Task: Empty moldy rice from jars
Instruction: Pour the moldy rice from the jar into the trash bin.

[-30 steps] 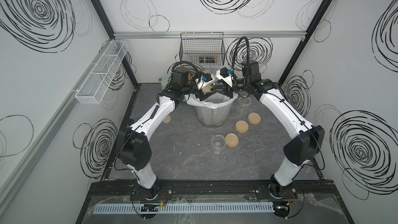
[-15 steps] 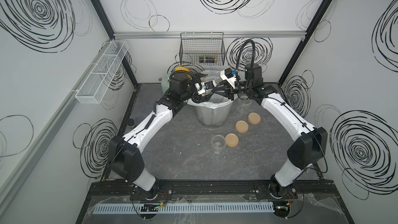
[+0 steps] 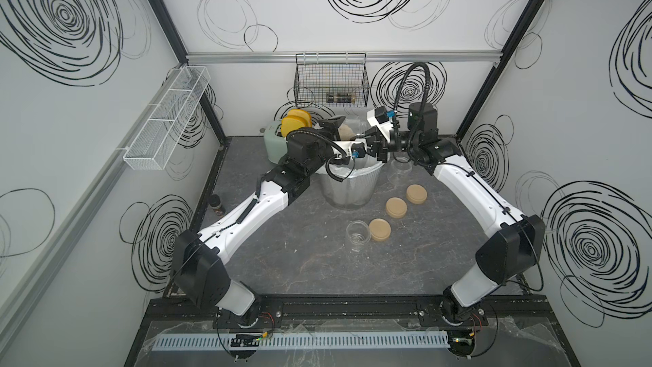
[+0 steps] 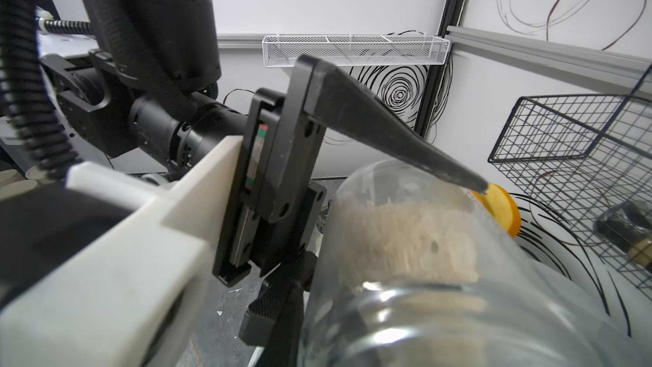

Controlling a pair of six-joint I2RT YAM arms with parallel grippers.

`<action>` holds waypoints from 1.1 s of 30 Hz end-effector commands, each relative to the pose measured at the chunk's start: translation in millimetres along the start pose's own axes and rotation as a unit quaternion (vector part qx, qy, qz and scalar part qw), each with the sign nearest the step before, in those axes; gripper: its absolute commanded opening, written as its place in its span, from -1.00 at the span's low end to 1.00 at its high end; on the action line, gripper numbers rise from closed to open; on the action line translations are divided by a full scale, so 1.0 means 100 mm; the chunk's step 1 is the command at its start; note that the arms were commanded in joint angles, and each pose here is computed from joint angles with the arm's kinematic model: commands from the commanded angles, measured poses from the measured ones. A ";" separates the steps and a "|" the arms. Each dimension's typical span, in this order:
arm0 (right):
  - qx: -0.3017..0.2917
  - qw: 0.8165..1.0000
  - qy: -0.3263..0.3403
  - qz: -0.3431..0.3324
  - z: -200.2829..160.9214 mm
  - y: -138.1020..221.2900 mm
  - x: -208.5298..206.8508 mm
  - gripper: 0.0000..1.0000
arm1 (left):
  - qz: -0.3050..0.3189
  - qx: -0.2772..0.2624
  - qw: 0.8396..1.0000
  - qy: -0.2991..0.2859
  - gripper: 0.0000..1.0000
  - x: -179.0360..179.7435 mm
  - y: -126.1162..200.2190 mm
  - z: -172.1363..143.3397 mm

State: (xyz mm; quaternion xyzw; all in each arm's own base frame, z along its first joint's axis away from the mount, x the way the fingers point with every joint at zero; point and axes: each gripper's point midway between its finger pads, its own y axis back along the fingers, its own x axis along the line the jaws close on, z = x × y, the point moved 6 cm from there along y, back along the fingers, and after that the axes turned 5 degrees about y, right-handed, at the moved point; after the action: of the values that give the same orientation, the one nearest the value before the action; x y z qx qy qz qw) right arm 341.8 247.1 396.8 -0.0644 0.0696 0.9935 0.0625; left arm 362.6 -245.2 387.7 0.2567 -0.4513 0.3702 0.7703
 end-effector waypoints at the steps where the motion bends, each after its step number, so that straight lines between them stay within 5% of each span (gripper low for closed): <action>1: -0.025 0.997 0.044 -0.058 0.26 0.14 -0.10 -1.00 | 0.086 -0.003 0.995 -0.058 0.92 0.29 0.18 0.15; 13: -0.023 0.997 0.035 -0.070 0.23 0.14 -0.12 -1.00 | 0.105 0.011 0.993 -0.047 0.92 0.23 0.31 0.16; 18: -0.022 0.997 0.034 -0.072 0.22 0.15 -0.12 -1.00 | 0.107 0.004 0.992 0.063 0.92 0.35 0.39 0.20; 22: -0.023 0.997 0.035 -0.072 0.22 0.15 -0.13 -1.00 | 0.107 -0.036 0.976 0.188 0.92 0.56 0.46 0.32; 24: -0.023 0.996 0.034 -0.073 0.22 0.14 -0.13 -1.00 | 0.109 -0.071 0.950 0.283 0.92 0.72 0.52 0.38; 26: -0.023 0.996 0.035 -0.075 0.22 0.15 -0.13 -1.00 | 0.100 -0.115 0.907 0.392 0.92 0.88 0.58 0.42; 31: -0.023 0.996 0.035 -0.077 0.21 0.15 -0.13 -1.00 | 0.038 -0.201 0.755 0.623 0.92 1.07 0.67 0.41; 33: -0.024 0.996 0.037 -0.077 0.22 0.15 -0.13 -1.00 | 0.015 -0.209 0.681 0.702 0.92 1.08 0.65 0.34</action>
State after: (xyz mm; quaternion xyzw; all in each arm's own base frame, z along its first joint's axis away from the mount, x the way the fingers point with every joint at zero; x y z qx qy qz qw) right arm 361.6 236.6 382.3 -0.0201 0.0865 0.9868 0.1353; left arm 335.5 -197.4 482.7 -0.1211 -0.0371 0.4409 0.8886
